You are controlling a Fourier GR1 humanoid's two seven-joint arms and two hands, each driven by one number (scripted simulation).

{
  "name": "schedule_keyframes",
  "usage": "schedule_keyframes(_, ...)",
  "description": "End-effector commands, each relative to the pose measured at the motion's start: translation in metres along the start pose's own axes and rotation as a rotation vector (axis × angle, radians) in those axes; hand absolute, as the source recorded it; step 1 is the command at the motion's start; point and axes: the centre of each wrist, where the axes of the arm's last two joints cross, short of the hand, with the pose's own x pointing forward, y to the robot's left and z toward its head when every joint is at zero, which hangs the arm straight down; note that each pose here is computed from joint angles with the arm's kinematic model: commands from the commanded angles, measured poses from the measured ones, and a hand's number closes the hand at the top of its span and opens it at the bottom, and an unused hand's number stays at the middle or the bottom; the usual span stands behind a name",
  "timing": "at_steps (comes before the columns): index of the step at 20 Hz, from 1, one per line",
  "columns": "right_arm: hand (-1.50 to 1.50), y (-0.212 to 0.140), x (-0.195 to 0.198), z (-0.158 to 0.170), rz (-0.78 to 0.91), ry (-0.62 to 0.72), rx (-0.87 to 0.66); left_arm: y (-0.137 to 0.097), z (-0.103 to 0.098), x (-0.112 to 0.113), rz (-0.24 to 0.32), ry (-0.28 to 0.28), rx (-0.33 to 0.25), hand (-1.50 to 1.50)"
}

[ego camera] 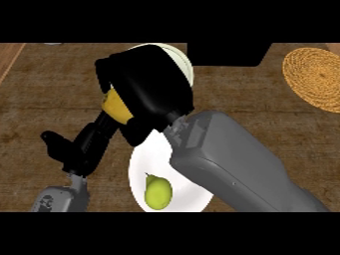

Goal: Pick the lemon from the plate and place it in the bowl

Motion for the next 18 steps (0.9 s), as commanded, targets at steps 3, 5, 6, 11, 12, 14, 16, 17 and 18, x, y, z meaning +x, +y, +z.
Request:
schedule_keyframes(3,1.50,0.020,-0.041,-0.045,-0.019,0.033,-0.034,-0.010,0.011,-0.003,0.015,0.008,-0.022,0.00)
schedule_keyframes(5,1.50,0.032,-0.043,-0.058,0.032,0.041,-0.058,0.000,0.000,0.006,-0.008,-0.015,-0.031,0.00)
schedule_keyframes(6,1.50,0.044,-0.055,-0.059,0.049,0.044,-0.033,-0.023,-0.006,0.008,0.000,-0.011,-0.041,0.00)
schedule_keyframes(11,1.50,0.046,-0.070,-0.081,0.136,0.073,-0.064,-0.008,-0.013,0.015,0.013,-0.002,-0.059,0.00)
schedule_keyframes(12,1.50,0.064,-0.086,-0.073,0.131,0.064,-0.030,-0.003,-0.003,0.006,-0.006,-0.006,-0.039,0.00)
schedule_keyframes(14,1.50,0.057,-0.088,-0.083,0.206,0.118,-0.001,-0.017,-0.009,0.006,0.000,-0.022,-0.052,0.00)
schedule_keyframes(16,1.50,0.083,-0.111,-0.070,0.235,0.198,0.099,-0.024,-0.014,0.010,-0.010,-0.003,-0.079,0.00)
schedule_keyframes(17,1.50,0.075,-0.110,-0.075,0.178,0.268,0.101,-0.027,-0.012,0.008,-0.017,-0.037,-0.113,0.00)
schedule_keyframes(18,1.50,0.077,-0.115,-0.074,0.181,0.327,0.105,-0.025,-0.010,0.011,0.002,-0.030,-0.089,0.00)
